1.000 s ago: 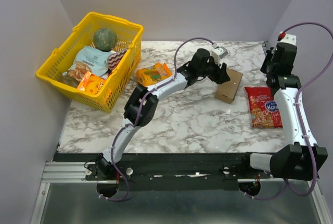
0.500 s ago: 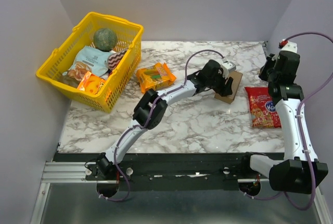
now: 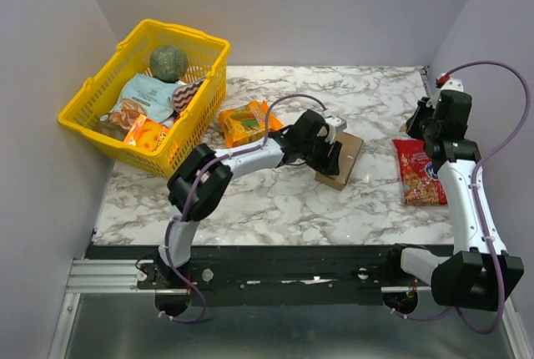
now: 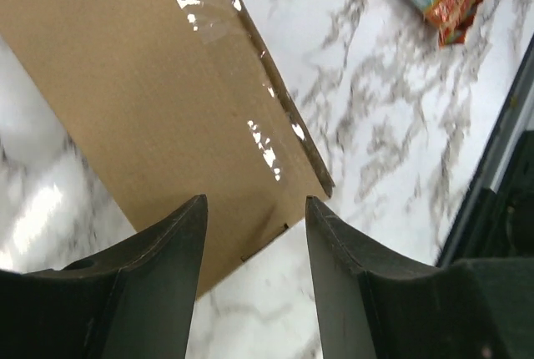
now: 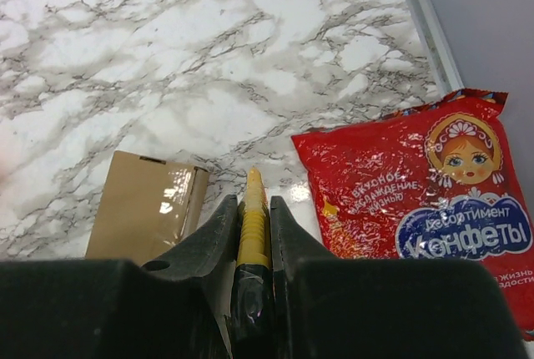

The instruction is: Unpack the express box

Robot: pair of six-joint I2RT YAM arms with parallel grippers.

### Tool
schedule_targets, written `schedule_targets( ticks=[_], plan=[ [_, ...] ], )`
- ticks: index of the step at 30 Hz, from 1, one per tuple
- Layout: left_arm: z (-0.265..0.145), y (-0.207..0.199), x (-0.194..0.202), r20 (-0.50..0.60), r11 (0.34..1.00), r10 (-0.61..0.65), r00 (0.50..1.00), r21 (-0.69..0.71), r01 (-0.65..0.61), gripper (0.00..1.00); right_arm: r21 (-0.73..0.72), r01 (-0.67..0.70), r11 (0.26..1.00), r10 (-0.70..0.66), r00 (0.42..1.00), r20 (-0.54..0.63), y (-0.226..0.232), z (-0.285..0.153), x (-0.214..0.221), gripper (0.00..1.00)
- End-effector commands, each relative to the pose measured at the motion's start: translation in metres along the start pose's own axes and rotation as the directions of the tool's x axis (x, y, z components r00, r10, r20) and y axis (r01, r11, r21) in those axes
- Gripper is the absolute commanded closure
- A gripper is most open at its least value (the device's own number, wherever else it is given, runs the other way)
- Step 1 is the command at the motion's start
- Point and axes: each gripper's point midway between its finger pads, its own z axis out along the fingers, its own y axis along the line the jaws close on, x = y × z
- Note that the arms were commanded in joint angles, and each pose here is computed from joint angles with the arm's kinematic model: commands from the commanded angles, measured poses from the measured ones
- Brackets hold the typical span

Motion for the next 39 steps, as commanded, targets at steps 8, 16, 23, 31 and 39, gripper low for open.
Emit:
schedule_targets(
  ticks=[8,16,23,31,39],
  plan=[
    [-0.143,-0.020,0.001,0.010,0.963,0.246,0.969,-0.115,-0.243,0.40,-0.192,0.080,0.978,-0.135,0.945,-0.298,0.025,0.031,0.100,1.00],
    [-0.142,0.023,0.050,-0.094,0.967,0.207,0.974,-0.130,-0.219,0.94,-0.272,0.167,0.948,-0.254,0.912,-0.323,0.055,0.059,0.108,0.99],
    [-0.161,0.030,0.057,-0.111,0.960,0.232,0.966,-0.135,-0.246,0.94,-0.428,0.211,0.879,-0.357,0.886,-0.297,0.122,0.069,0.107,1.00],
    [-0.169,0.038,0.080,-0.176,0.945,0.282,0.943,-0.120,-0.305,0.89,-0.602,0.240,0.761,-0.464,0.850,-0.249,0.197,0.063,0.112,1.00],
    [-0.177,0.054,0.039,-0.093,0.943,0.264,0.960,-0.183,-0.277,0.70,-0.443,0.374,0.815,-0.464,0.879,-0.113,0.185,0.062,0.048,0.99]
  ],
)
